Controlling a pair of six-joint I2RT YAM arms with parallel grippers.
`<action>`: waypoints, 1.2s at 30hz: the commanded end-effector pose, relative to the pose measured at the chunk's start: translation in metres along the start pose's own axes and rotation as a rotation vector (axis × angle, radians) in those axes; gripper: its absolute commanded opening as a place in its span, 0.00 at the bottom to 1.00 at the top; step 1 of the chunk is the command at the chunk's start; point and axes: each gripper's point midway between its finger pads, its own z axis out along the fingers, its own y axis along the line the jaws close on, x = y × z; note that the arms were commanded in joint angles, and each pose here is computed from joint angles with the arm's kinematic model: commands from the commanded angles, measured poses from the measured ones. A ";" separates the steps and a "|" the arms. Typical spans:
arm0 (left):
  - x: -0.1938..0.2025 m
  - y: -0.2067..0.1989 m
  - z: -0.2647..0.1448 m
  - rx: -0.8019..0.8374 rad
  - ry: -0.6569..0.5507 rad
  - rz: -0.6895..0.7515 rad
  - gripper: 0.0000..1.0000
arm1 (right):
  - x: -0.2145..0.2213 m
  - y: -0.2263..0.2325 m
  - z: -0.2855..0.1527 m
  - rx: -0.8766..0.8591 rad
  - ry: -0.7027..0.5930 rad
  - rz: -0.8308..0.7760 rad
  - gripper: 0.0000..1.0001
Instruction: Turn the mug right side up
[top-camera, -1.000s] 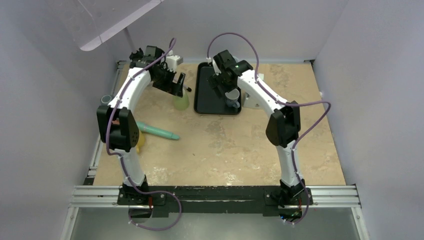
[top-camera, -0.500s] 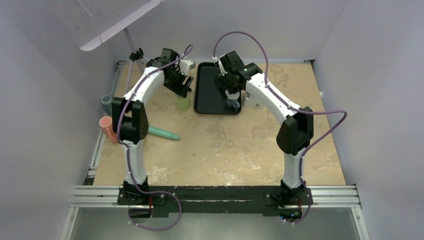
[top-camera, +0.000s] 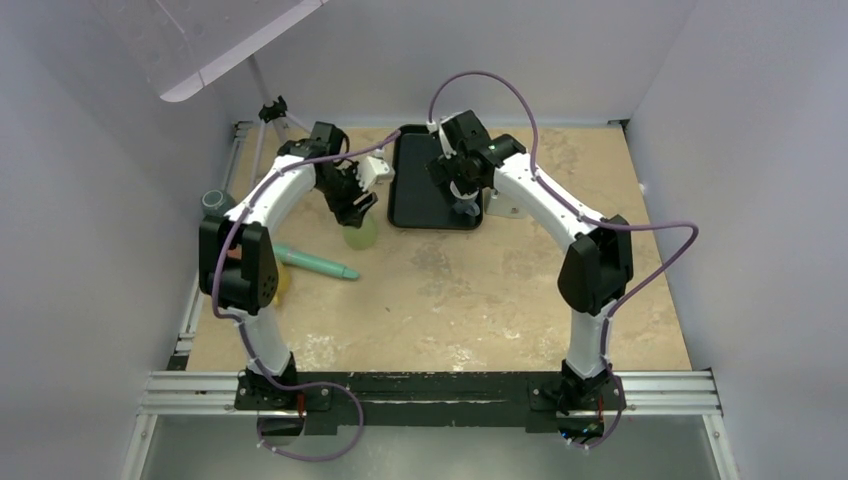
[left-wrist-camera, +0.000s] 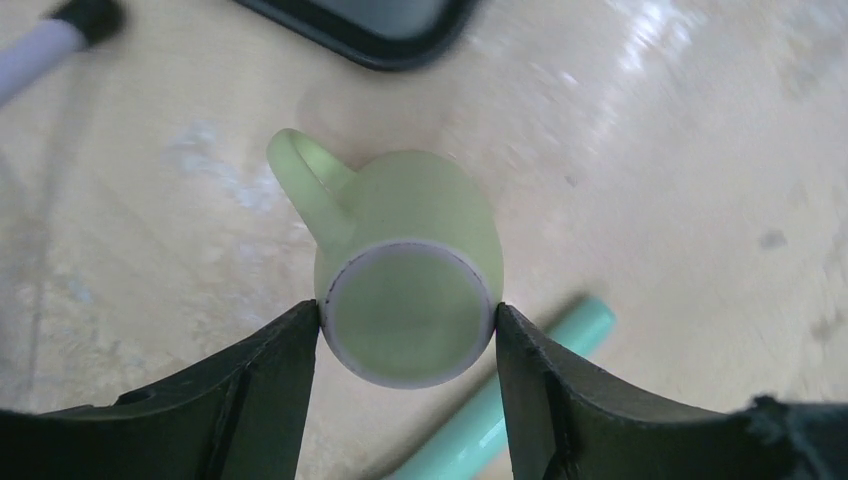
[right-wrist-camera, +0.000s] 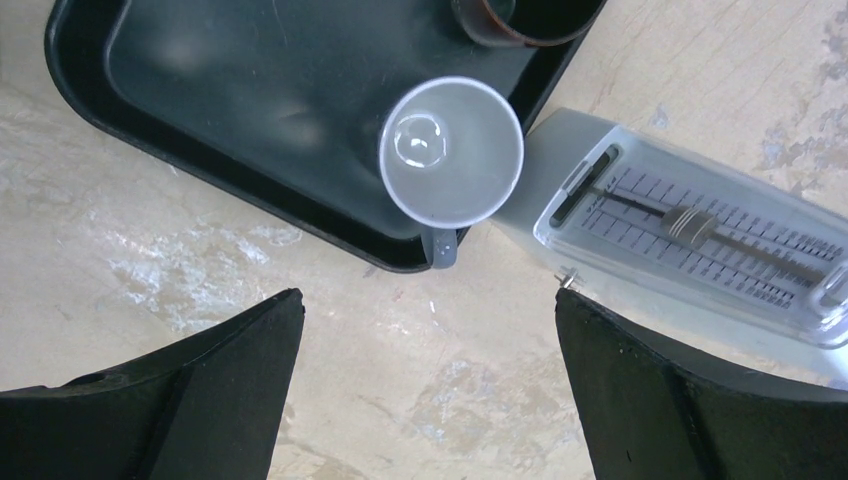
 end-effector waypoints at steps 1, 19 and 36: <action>0.035 -0.063 -0.026 0.259 0.007 0.299 0.59 | -0.008 -0.003 -0.020 -0.009 -0.074 0.025 0.99; -0.035 -0.051 -0.032 0.208 -0.150 0.006 1.00 | 0.009 -0.013 -0.013 0.007 -0.103 0.132 0.99; 0.028 -0.029 0.035 0.073 0.350 0.168 0.65 | -0.025 -0.056 -0.054 0.073 -0.327 0.274 0.98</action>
